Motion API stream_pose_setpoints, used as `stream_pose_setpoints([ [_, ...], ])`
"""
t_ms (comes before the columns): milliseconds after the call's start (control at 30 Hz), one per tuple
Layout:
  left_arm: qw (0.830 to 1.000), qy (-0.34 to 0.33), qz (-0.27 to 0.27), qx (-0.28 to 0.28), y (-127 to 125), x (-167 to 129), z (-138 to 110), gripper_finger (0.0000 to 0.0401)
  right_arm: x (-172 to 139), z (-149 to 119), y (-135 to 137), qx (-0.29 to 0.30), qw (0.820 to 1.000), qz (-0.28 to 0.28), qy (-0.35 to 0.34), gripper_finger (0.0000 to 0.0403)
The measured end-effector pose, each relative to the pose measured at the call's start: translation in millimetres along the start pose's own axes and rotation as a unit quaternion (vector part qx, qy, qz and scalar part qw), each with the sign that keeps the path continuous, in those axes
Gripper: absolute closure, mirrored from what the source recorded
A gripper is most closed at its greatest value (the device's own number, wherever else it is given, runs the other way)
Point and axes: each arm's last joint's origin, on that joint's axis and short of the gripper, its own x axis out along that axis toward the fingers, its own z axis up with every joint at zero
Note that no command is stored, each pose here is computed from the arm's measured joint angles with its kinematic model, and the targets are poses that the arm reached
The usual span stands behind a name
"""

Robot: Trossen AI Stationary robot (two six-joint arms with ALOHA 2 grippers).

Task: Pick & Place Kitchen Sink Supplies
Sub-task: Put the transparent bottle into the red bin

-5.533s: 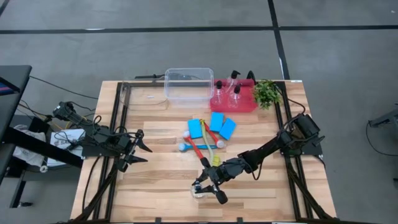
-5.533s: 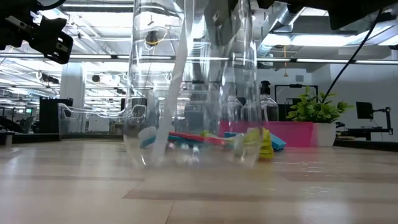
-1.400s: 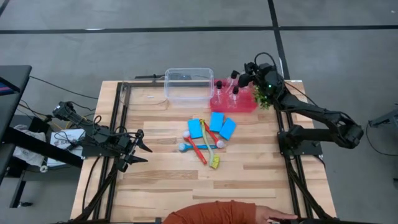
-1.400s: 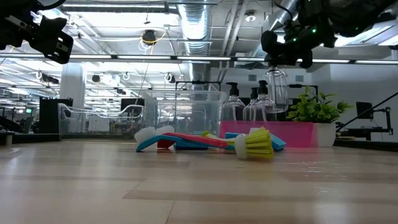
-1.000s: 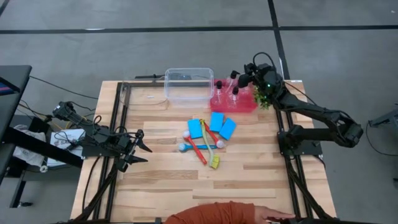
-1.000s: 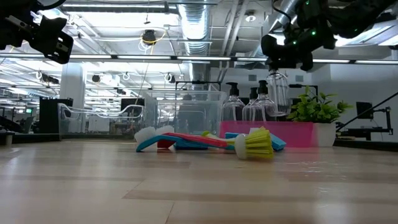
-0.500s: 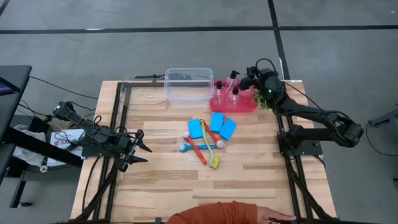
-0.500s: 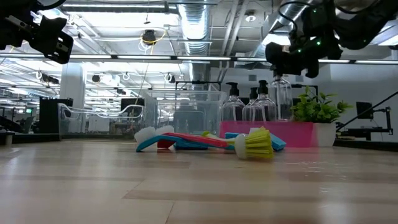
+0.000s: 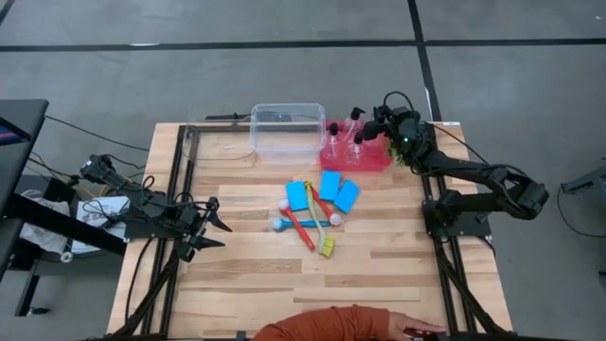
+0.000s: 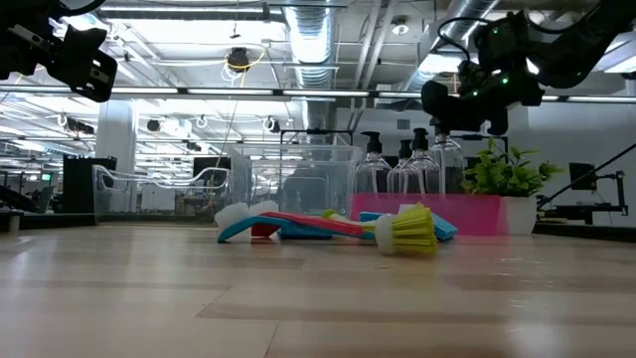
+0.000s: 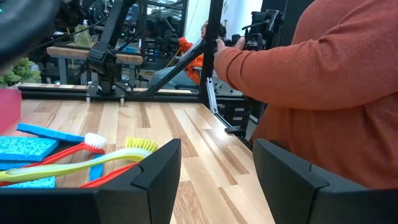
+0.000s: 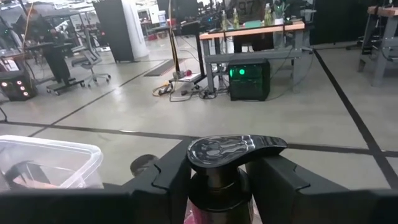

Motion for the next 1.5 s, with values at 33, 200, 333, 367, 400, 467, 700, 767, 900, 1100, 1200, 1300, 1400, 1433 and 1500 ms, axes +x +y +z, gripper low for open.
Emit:
stream_pose_setpoints([
  [33, 1.000, 0.000, 0.000, 0.000, 0, 0, 0, 0.0199, 1, -1, 0, 0.003, 1.000, 0.000, 0.001, 0.0263],
  [200, 1.000, 0.000, 0.000, 0.000, 0, 0, 0, 0.0199, 6, -7, 1, 0.008, 1.000, -0.002, 0.006, 0.0259],
  [333, 1.000, 0.000, 0.000, 0.000, 0, 0, 0, 0.0199, 8, -10, 1, 0.006, 1.000, -0.002, 0.011, 0.0264],
  [367, 1.000, 0.000, 0.000, 0.000, 0, 0, 0, 0.0199, 9, -11, 1, 0.005, 1.000, -0.003, 0.013, 0.0265],
  [400, 1.000, 0.000, 0.000, 0.000, 0, 0, 0, 0.0199, 10, -13, 1, 0.004, 1.000, -0.004, 0.016, 0.0266],
  [467, 1.000, 0.000, 0.000, 0.000, 0, 0, 0, 0.0199, 11, -15, 1, 0.001, 1.000, -0.005, 0.021, 0.0267],
  [700, 1.000, 0.000, 0.000, 0.000, 0, 0, 0, 0.0199, 11, -18, 5, -0.001, 1.000, 0.002, 0.026, 0.0256],
  [767, 1.000, 0.000, 0.000, 0.000, 0, 0, 0, 0.0199, 11, -18, 5, -0.001, 1.000, 0.002, 0.027, 0.0252],
  [900, 1.000, 0.000, 0.000, 0.000, 0, 0, 0, 0.0199, 11, -18, 4, -0.003, 1.000, 0.001, 0.029, 0.0243],
  [1100, 1.000, 0.000, 0.000, 0.000, 0, 0, 0, 0.0199, 10, -19, 5, -0.005, 0.999, 0.005, 0.034, 0.0225],
  [1200, 1.000, 0.000, 0.000, 0.000, 0, 0, 0, 0.0199, 9, -20, 7, -0.007, 0.999, 0.008, 0.036, 0.0214],
  [1300, 1.000, 0.000, 0.000, 0.000, 0, 0, 0, 0.0199, 8, -21, 8, -0.008, 0.999, 0.011, 0.038, 0.0205],
  [1400, 1.000, 0.000, 0.000, 0.000, 0, 0, 0, 0.0199, 8, -22, 10, -0.009, 0.999, 0.014, 0.041, 0.0200],
  [1433, 1.000, 0.000, 0.000, 0.000, 0, 0, 0, 0.0199, 7, -22, 10, -0.010, 0.999, 0.015, 0.043, 0.0199],
  [1500, 1.000, 0.000, 0.000, 0.000, 0, 0, 0, 0.0199, 7, -23, 11, -0.012, 0.999, 0.015, 0.048, 0.0199],
])
